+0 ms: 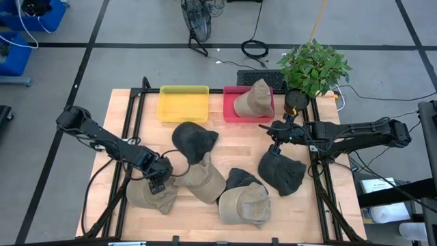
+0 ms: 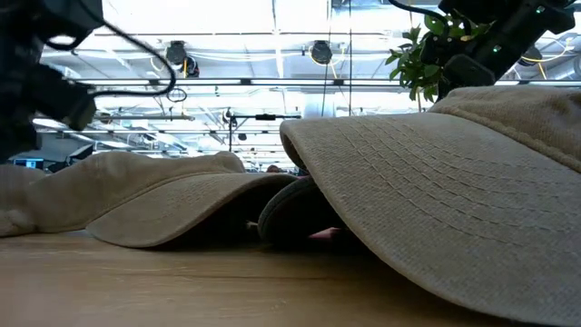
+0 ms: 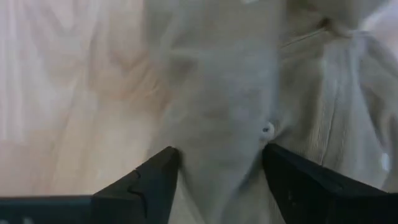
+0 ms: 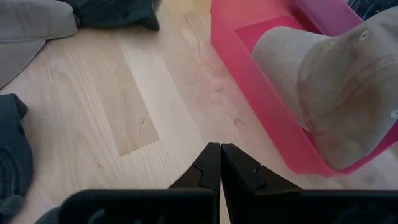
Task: Pick & Place hat
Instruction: Put the brown cap into the red bin
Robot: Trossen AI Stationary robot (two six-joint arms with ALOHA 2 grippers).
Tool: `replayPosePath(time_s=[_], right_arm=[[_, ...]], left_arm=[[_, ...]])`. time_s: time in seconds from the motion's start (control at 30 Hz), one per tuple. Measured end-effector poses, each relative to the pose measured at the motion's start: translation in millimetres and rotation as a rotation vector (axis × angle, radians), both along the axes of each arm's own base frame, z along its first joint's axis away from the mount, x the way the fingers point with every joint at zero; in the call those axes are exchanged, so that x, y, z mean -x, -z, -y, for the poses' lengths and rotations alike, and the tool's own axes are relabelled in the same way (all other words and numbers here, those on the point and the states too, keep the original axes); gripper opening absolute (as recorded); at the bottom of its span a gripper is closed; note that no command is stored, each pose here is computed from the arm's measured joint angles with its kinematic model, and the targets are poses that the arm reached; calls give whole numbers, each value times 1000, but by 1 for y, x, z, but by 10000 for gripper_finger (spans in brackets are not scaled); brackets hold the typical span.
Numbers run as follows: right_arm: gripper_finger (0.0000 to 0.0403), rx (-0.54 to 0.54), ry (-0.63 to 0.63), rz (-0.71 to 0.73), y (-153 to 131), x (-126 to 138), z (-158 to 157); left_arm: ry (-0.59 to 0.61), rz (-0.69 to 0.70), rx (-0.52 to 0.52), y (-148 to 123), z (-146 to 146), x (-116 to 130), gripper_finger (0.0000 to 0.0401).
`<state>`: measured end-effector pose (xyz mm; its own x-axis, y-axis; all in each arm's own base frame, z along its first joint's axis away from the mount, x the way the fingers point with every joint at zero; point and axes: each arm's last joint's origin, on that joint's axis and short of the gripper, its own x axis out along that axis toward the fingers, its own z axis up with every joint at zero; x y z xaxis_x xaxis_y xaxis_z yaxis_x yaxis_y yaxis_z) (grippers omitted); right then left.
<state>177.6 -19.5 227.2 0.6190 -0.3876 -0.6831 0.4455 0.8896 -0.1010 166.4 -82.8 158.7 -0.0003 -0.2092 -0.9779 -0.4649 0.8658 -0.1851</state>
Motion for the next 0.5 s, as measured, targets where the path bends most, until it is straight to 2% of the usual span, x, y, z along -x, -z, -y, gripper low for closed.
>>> replayPosePath(time_s=[0.1, 0.23, 0.37, 0.5], right_arm=[[0, 2, -1, 0, 0, 0, 0], [0, 26, -23, 12, 3, -1, 0], [0, 41, -36, 41, 10, -3, 0], [0, 40, -36, 66, 20, -3, 0]], left_arm=[[-28, -18, -13, 3, 0, 3, 152], [-48, -19, 16, 1, 3, 2, 28], [-80, -12, 38, -11, 10, 0, 12], [-114, -26, 32, -39, 14, -1, 8]])
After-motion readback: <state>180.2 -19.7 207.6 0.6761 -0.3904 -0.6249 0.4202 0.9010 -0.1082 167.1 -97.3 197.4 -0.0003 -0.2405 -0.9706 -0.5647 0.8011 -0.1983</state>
